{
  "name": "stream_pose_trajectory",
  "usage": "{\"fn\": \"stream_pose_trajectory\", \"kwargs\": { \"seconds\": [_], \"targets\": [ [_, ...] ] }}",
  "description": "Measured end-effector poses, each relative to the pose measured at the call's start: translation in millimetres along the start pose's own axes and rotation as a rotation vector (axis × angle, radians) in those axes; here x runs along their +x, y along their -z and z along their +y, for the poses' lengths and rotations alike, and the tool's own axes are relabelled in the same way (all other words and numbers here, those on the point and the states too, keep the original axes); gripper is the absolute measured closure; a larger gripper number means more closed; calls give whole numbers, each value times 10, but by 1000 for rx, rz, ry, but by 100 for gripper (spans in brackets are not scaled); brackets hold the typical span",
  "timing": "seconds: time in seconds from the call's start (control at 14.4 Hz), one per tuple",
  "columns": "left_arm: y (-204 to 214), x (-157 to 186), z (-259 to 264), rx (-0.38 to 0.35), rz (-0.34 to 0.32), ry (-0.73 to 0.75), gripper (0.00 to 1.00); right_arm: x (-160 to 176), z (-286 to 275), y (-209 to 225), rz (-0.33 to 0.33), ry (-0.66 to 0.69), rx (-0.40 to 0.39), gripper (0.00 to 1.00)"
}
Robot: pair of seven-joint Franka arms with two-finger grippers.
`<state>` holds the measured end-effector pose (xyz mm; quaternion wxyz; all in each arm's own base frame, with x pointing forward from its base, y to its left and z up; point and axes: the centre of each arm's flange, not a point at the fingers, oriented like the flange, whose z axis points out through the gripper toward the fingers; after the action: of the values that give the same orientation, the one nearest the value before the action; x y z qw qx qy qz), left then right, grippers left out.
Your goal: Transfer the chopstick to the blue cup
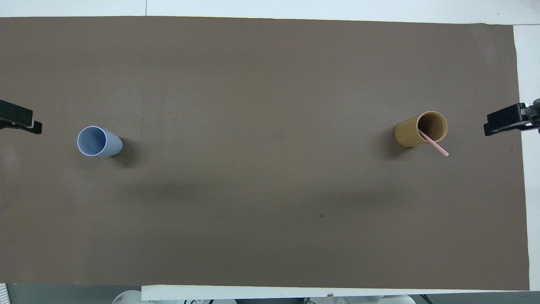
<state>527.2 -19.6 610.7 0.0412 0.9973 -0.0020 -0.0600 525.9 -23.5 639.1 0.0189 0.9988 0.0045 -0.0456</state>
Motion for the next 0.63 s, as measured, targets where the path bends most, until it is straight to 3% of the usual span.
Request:
{"fn": "stream_pose_trajectory", "kwargs": {
  "seconds": [0.49, 0.63],
  "targets": [
    [24, -3, -101, 12, 6, 14, 0, -29, -56, -93, -19, 10, -1, 0],
    [-19, 34, -117, 16, 38, 17, 0, -29, -72, -138, -11, 12, 1, 0]
  ]
}}
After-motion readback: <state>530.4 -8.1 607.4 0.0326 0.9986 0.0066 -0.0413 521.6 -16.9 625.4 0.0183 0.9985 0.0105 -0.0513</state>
